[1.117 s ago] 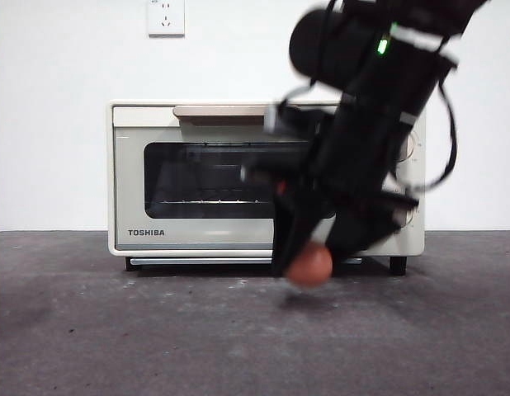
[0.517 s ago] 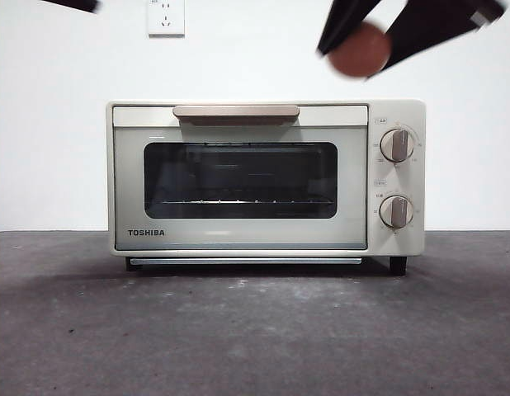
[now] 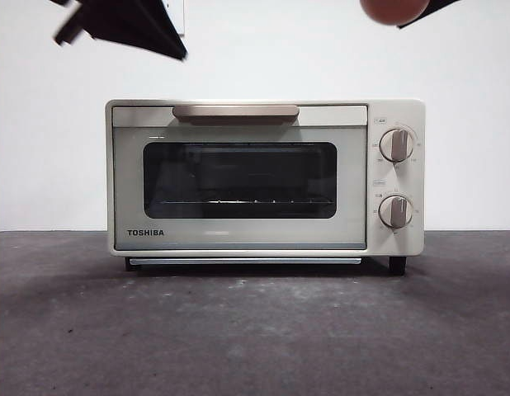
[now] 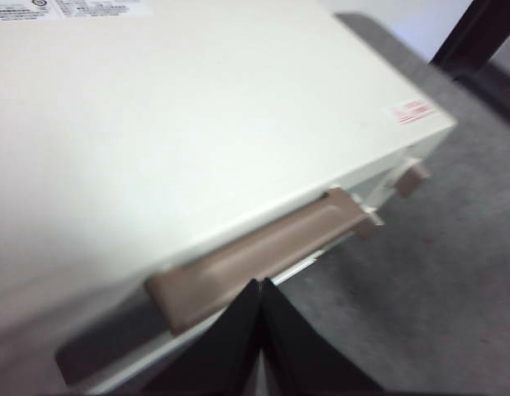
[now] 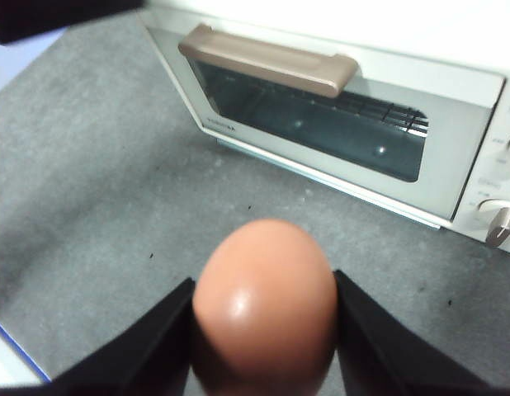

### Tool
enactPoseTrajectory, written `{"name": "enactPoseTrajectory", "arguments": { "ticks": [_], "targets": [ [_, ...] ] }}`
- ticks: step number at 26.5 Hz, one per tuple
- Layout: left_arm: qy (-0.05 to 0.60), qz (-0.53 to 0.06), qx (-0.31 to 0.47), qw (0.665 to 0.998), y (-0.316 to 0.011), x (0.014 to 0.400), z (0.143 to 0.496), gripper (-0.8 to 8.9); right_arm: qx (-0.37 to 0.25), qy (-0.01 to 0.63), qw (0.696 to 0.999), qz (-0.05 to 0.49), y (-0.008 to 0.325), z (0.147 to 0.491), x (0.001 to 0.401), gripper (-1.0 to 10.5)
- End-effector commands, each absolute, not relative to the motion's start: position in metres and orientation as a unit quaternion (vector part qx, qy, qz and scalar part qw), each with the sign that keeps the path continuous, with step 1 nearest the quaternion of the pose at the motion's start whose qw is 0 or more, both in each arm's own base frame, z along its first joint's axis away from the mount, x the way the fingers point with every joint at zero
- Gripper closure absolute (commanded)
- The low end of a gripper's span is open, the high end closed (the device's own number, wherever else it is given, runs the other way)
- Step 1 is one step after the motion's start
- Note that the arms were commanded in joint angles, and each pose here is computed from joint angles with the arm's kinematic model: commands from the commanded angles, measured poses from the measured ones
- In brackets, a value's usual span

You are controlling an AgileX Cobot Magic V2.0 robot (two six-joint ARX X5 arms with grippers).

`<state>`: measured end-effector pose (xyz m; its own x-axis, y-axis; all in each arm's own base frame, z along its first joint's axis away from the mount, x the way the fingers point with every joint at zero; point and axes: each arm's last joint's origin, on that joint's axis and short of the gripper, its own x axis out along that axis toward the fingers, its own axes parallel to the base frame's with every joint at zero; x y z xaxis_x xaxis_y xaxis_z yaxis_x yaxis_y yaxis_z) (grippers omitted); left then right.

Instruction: Eggoven

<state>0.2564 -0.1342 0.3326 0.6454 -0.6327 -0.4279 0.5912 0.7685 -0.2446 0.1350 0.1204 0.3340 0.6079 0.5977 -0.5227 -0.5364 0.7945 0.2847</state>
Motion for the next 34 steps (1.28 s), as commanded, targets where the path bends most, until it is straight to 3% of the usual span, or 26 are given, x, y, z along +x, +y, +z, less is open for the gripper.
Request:
{"name": "enactPoseTrajectory", "arguments": {
  "ticks": [1,18,34],
  "targets": [
    [0.236,-0.344,-0.010,0.909,-0.147,0.270,0.333,8.06,0.046,0.298,0.897,0.323,0.120,0.340,0.132,9.4],
    [0.278,-0.337,0.024,0.899,-0.177,0.302,0.295,8.06,0.046,0.290,0.902,0.316,0.117,0.343,0.129,9.4],
    [0.383,-0.420,0.098,0.817,-0.230,0.244,0.275,8.06,0.035,0.285,0.904,0.316,0.116,0.343,0.129,9.4]
  ]
}}
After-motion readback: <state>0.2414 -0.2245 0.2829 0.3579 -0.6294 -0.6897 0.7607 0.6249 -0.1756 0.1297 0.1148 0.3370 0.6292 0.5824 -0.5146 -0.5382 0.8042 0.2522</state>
